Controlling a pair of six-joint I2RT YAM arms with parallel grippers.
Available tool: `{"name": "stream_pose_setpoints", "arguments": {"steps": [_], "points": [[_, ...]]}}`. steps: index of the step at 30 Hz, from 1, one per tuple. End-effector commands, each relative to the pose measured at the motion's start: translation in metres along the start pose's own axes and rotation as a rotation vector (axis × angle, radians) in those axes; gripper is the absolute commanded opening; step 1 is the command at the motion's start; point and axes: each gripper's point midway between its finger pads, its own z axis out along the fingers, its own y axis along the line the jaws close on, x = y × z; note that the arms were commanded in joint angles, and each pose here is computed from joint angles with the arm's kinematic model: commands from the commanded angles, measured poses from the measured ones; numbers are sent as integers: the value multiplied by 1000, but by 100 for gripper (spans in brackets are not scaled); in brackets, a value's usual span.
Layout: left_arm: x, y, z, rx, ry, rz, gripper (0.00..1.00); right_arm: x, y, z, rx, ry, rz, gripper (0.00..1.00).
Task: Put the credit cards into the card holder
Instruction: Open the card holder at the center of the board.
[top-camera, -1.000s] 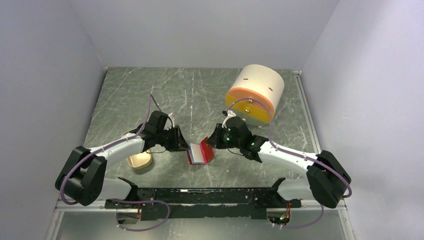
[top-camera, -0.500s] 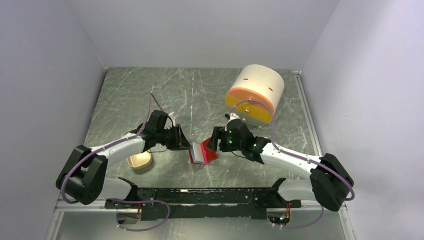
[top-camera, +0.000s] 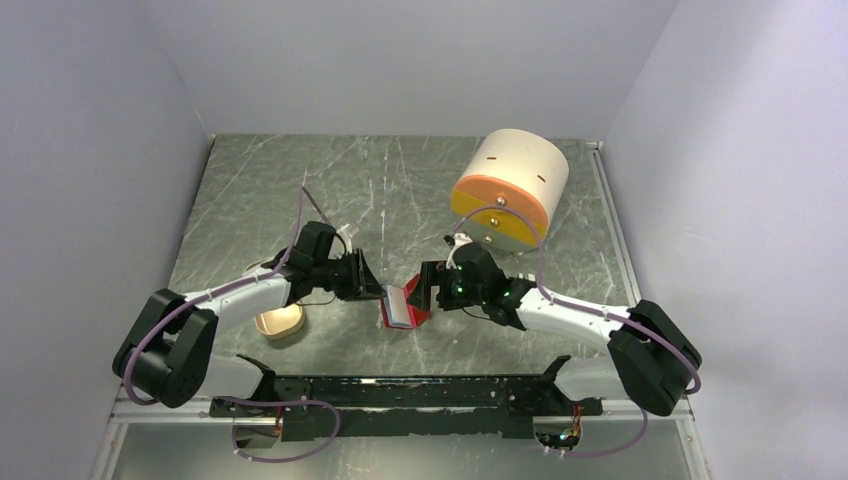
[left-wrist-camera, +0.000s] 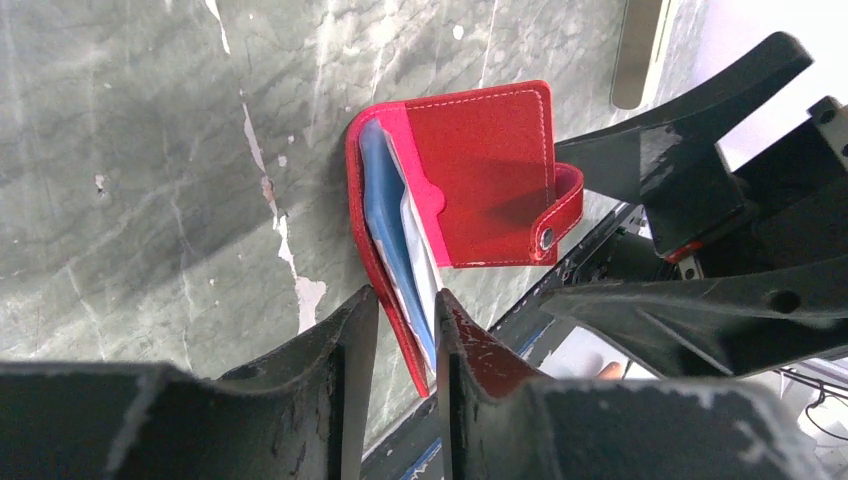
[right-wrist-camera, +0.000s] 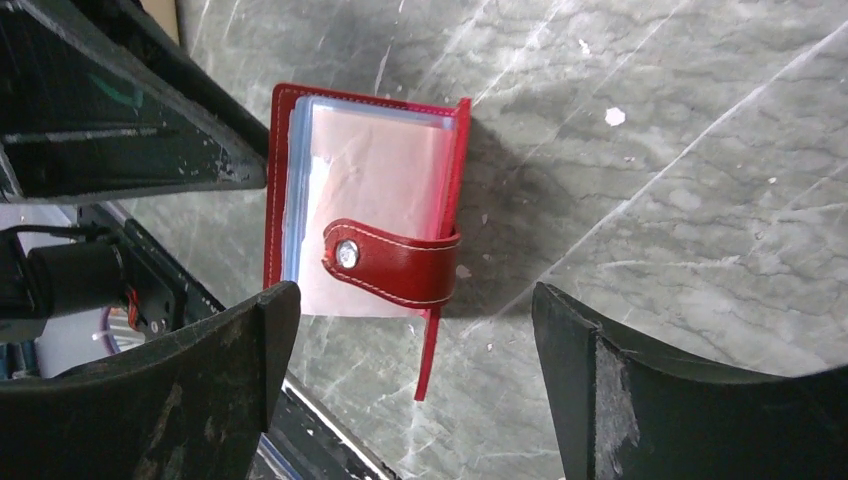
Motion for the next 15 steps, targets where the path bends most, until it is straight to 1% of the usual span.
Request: {"name": "stream_pose_setpoints", "arguments": {"steps": [1,5,7,10,13,15], "points": [[-3,-10,3,56,4,22,33,3,8,4,-61,-7,-21,90],[-3,-10,6,68,1,20,34,5,6,10,-56,5,-14,92],[-3,-12,6,86,-5,17,32,6,10,13,-72,6,-9,92],[-2,-18,5,119,-1,21,24,6,13,16,-76,10,-3,91],[-2,-21,5,141,-1,22,12,8,13,19,-75,18,7,89],[-2,-23,5,150,-2,20,9,9,15,21,-82,23,16,88]]}}
